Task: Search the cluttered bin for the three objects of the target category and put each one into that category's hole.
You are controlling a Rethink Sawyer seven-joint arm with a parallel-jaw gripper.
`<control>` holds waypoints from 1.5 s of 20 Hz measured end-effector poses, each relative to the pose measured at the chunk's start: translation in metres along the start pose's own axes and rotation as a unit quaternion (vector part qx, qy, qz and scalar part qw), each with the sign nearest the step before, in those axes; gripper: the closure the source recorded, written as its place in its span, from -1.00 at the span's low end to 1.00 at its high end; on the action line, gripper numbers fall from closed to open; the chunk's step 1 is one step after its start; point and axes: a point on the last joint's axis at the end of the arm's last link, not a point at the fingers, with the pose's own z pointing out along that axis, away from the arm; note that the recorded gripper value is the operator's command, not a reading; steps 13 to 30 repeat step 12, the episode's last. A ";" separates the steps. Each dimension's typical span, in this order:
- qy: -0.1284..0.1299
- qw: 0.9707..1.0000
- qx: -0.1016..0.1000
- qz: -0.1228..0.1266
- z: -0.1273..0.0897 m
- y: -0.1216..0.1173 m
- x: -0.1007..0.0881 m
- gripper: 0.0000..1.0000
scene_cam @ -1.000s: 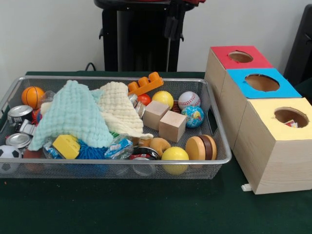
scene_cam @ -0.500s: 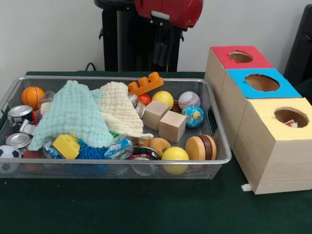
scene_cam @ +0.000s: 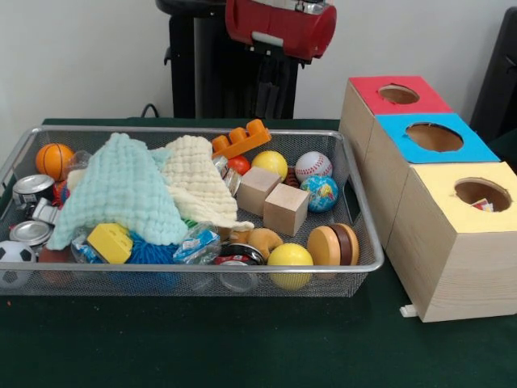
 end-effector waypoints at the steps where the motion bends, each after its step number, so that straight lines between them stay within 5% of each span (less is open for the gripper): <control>1: -0.001 1.000 0.001 -0.003 -0.001 0.001 0.001 1.00; 7: -0.008 0.999 -0.007 -0.031 -0.029 0.023 0.020 1.00; 12: 0.015 0.999 -0.007 -0.031 -0.056 0.025 0.033 1.00; 30: 0.015 0.999 -0.007 -0.031 -0.056 0.025 0.033 1.00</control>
